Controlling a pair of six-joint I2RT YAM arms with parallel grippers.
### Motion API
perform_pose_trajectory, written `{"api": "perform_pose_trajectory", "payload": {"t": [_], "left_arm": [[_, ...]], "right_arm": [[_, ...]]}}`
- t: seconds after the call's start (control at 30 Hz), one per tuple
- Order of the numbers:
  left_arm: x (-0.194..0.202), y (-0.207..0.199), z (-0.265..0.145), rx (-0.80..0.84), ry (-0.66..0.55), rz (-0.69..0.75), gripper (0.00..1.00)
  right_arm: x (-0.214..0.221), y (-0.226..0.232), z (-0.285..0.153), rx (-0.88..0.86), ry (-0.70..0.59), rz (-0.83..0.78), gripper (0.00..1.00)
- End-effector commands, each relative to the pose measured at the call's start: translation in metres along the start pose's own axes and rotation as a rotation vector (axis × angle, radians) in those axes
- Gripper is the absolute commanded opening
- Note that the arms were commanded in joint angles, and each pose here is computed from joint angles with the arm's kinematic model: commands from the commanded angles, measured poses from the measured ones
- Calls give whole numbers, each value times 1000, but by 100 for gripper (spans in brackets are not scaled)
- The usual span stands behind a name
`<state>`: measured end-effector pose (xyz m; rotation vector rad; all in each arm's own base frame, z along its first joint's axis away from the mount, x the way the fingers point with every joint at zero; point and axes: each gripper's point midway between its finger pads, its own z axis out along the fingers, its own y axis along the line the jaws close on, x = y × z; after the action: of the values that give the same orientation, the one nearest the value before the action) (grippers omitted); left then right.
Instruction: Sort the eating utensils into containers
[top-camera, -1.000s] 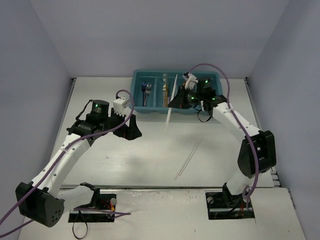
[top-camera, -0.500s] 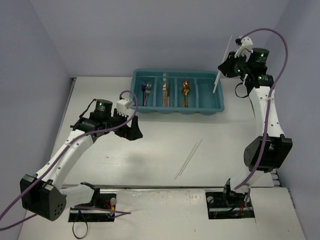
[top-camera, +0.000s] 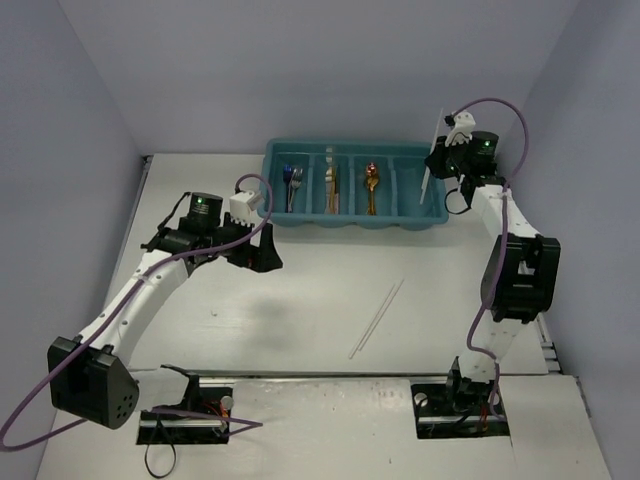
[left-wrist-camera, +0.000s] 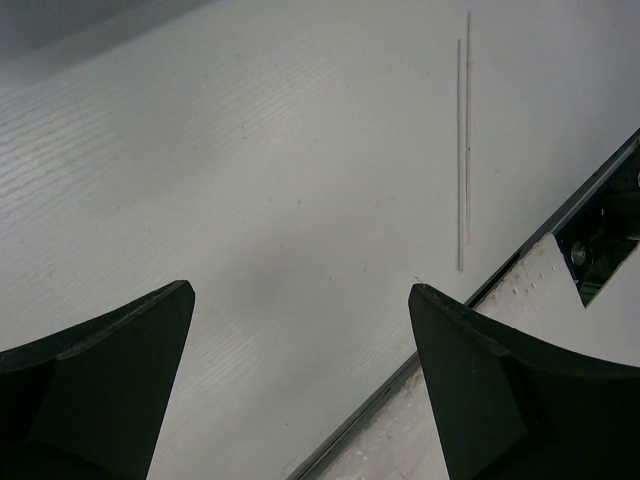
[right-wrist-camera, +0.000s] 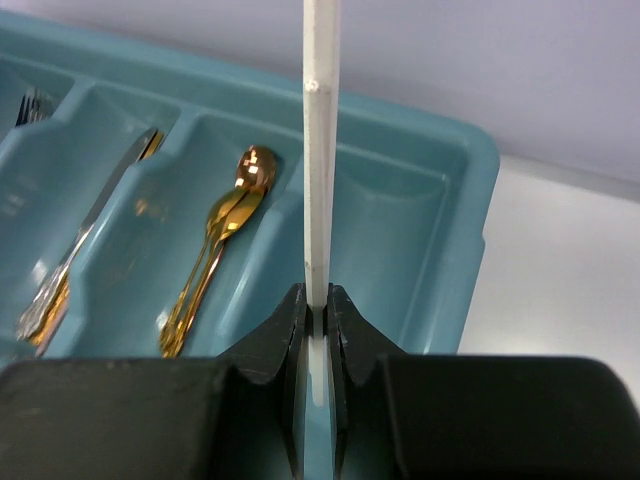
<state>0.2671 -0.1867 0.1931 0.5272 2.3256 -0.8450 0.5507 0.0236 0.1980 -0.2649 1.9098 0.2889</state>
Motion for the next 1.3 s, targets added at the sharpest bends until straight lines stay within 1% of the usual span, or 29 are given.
{"api": "perform_pose_trajectory", "payload": {"t": [0.0,0.1,0.23,0.27,0.3,0.4,0.5,0.9,1.27], "left_arm": [[-33,-3,-2,17,-78,27,88],[-37,-1,0,15,-81,21,88],[-44,0,-1,9,-89,28,88],[-43,1,-2,5,-85,27,88],[-46,0,-3,5,-90,30,88],[-49,3,-4,-1,-97,33,88],[-48,4,-2,2,-89,23,88],[-53,2,-4,2,-100,26,88],[-54,3,-4,1,-98,29,88]], "right_arm": [[-64,-1,7,5,-250,-65,0],[-58,-1,15,1,-267,-74,0],[-33,5,22,-17,-244,-98,0],[-18,8,22,-23,-217,-104,0],[-18,9,22,-29,-217,-105,0],[11,12,21,-37,-166,-115,0],[25,13,21,-42,-143,-121,0],[53,12,21,-39,-89,-125,0],[67,7,21,-35,-60,-125,6]]}}
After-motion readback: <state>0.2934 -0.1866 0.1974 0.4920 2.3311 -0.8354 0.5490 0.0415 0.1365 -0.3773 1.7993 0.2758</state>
